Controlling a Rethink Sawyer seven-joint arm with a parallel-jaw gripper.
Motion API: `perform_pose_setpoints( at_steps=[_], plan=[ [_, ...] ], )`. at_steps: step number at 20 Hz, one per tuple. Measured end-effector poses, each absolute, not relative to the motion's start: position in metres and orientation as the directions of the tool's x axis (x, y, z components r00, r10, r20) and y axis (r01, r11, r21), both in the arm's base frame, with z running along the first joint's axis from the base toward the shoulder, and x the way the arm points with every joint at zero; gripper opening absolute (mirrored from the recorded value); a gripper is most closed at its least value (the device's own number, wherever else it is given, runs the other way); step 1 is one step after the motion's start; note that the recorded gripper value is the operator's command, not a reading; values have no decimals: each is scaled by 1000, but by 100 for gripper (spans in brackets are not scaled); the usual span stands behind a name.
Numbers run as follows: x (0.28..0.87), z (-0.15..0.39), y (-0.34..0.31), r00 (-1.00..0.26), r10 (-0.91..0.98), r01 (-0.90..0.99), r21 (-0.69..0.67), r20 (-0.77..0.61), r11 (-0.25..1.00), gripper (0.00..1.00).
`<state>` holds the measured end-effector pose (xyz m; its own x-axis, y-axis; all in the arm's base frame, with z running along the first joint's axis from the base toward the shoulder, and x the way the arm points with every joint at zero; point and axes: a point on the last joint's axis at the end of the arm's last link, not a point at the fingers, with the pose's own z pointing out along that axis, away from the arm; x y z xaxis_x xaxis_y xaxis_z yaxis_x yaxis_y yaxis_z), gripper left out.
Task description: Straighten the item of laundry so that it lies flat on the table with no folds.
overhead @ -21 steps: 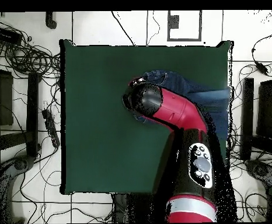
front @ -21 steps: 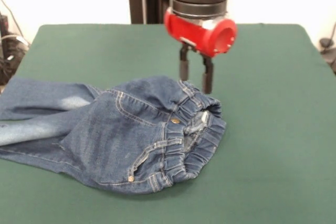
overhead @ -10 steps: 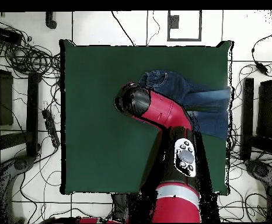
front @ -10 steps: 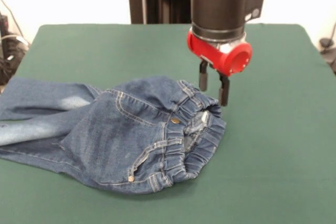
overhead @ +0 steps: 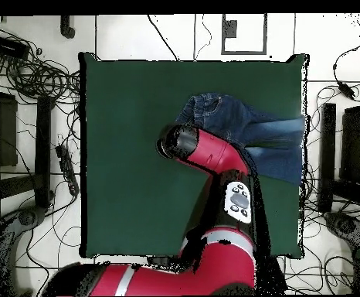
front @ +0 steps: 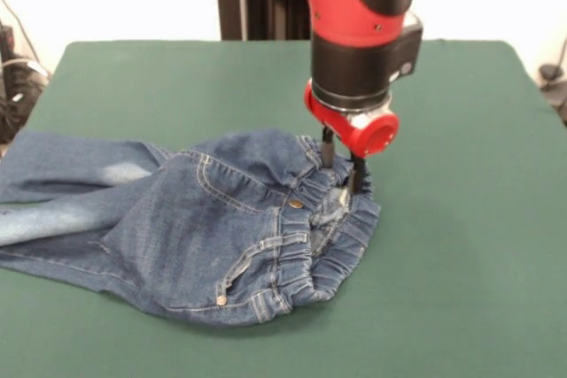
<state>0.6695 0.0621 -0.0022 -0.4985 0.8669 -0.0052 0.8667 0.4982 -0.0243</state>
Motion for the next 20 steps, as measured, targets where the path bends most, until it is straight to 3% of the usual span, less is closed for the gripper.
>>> perform_pose_setpoints(
  at_steps=[20],
  plan=[
    [631,-43,48,-554,831,812,-246,-40,530,100]
  ],
)
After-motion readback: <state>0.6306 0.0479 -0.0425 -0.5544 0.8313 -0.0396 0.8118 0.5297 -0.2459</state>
